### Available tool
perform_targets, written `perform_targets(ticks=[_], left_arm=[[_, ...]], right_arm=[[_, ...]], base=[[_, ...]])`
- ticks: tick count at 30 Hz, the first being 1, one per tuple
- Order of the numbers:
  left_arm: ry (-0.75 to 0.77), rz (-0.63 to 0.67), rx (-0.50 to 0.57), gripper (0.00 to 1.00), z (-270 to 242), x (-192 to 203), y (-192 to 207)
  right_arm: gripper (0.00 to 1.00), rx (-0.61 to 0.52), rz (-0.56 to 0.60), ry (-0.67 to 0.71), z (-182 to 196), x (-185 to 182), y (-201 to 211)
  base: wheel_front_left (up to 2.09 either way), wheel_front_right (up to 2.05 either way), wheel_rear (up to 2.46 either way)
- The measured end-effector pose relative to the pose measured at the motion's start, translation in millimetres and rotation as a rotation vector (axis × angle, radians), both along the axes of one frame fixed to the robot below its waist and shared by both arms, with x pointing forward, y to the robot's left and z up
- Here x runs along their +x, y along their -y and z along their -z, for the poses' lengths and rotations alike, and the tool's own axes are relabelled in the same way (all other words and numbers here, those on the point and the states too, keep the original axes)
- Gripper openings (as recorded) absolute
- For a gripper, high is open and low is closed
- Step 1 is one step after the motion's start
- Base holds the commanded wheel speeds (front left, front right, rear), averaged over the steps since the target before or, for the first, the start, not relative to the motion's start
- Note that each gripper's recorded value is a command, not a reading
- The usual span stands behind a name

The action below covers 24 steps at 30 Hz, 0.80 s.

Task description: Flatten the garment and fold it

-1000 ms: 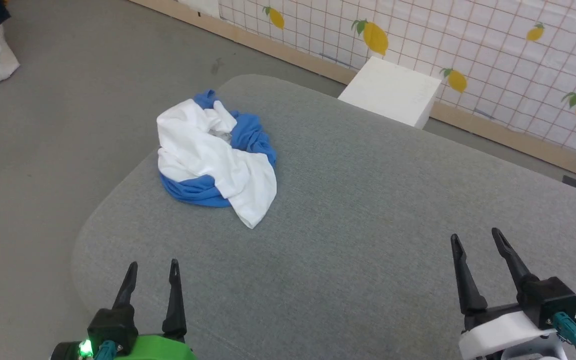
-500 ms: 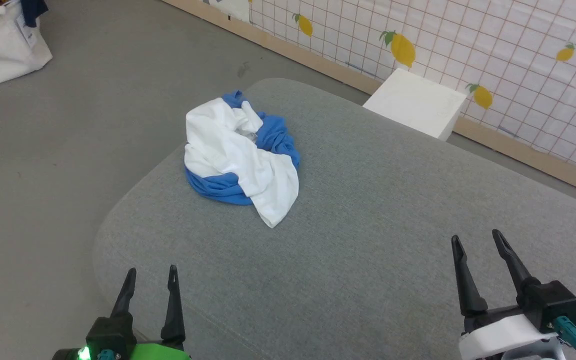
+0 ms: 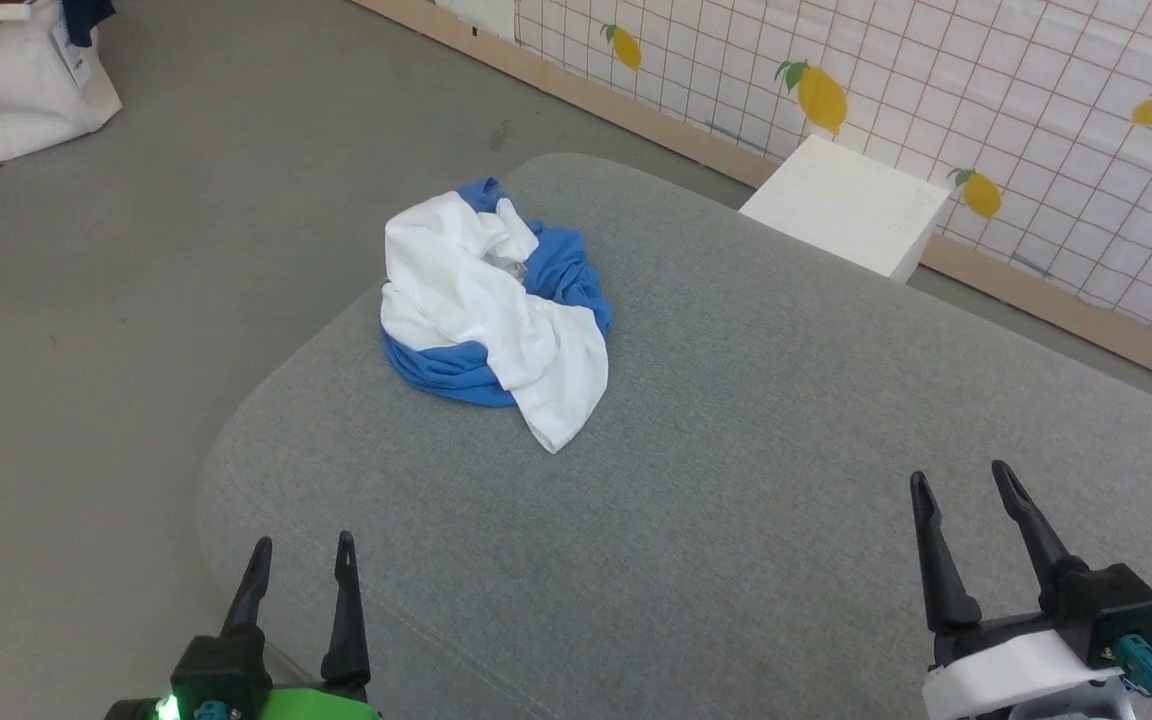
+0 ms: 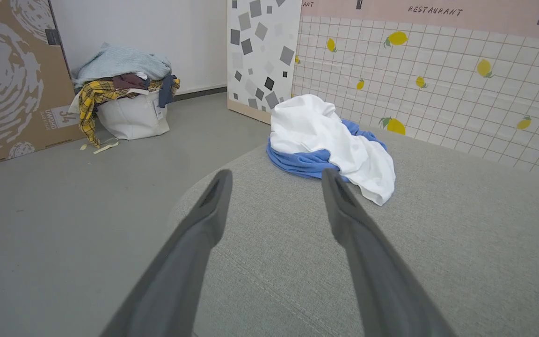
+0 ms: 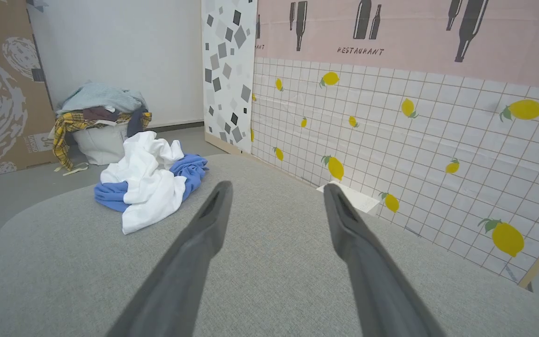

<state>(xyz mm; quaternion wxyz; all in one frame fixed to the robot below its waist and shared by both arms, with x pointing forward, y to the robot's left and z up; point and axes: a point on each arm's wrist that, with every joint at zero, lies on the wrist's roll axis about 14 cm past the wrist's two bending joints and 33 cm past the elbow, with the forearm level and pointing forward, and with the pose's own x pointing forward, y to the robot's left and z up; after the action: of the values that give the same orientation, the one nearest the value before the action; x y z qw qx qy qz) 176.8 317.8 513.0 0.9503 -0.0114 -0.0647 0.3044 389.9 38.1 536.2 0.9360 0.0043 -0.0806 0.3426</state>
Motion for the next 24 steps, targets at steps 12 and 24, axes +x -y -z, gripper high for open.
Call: perform_targets(ticks=[12, 24], left_arm=[[0.055, 0.167, 0.062, 1.0, -55.3, 66.2, -5.7], [-0.022, 0.299, 0.222, 1.0, -147.0, 186.8, -33.1]], right_arm=[[1.0, -0.022, 0.01, -0.013, 14.1, 12.6, 2.0], [1.0, -0.05, 0.064, 0.015, 14.4, 52.7, 7.7]], base=[[0.0, 0.0, 0.0], [0.0, 0.0, 0.0]])
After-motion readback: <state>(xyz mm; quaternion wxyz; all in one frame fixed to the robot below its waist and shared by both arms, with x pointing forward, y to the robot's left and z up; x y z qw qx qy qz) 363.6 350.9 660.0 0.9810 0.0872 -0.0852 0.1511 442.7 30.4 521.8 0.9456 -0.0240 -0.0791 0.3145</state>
